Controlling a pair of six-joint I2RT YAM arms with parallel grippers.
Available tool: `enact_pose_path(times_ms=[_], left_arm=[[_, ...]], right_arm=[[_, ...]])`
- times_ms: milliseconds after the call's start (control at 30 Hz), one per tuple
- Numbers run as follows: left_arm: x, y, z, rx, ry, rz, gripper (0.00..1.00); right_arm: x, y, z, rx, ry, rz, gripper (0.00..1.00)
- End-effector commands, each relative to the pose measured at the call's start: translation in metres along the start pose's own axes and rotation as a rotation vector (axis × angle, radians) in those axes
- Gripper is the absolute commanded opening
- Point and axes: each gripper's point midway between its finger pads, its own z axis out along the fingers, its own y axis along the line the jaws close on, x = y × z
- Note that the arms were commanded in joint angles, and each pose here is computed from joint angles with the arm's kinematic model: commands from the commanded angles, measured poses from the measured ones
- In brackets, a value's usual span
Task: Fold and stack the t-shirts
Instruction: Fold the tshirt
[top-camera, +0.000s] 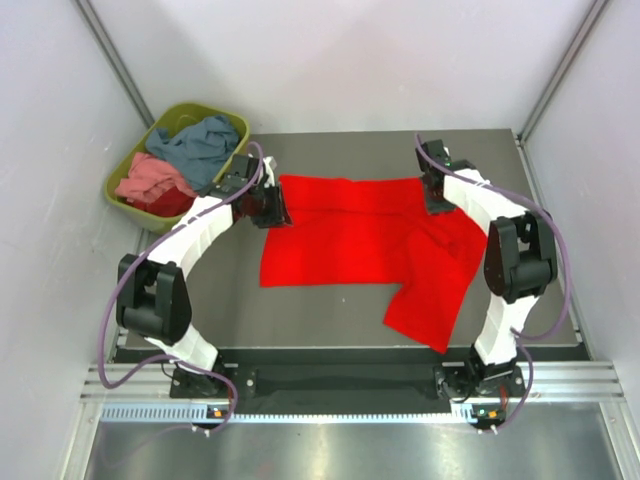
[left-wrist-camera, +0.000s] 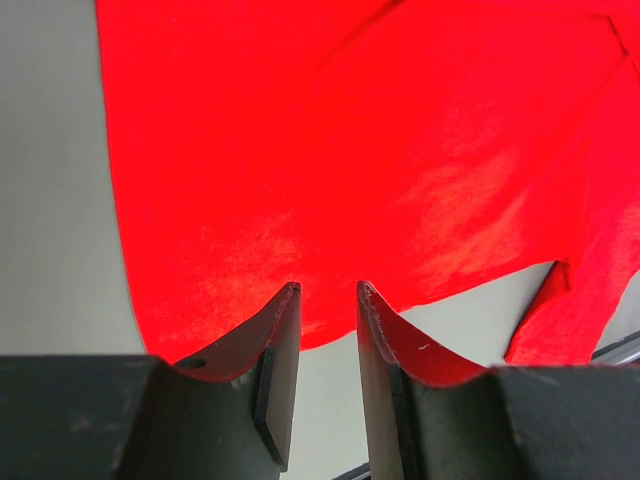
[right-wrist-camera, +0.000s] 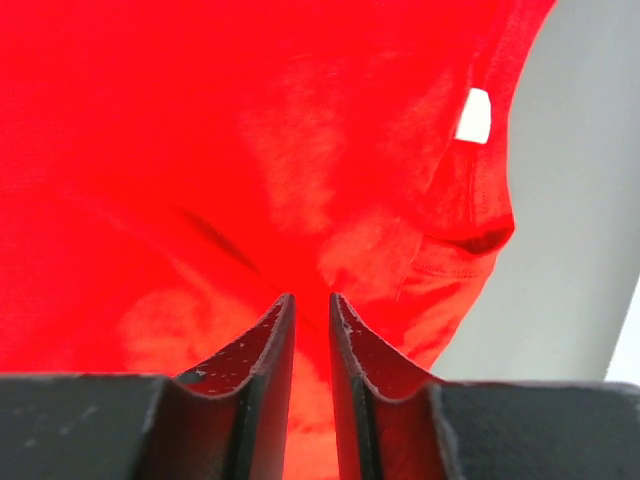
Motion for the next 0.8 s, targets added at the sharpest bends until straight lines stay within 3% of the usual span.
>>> enact_pose_path(times_ms=[0,167,467,767], left_arm=[[-0.011,-0.007,-0.015,0.017,-0.061,0.023,0.34],[-0.011,-0.009,-0.016,0.028,-0.063,0.025,0.34],[-0.012,-0.011,-0.017,0.039,-0.065,0.027,0.34],[-0.011,-0.008,-0.018,0.026,-0.067,0.03,0.34]], right_arm=[[-0.008,0.0,-0.036,-0.021,-0.06,-0.03,0.19],[0.024,0.041,-0.043,-0.222,-0.03,-0.096,0.13],[0.047,0.054,-0.017,-0.241,0.063,-0.119,0.1],[0.055,0.033,0.01,-0.112,0.11,-0.118,0.1]])
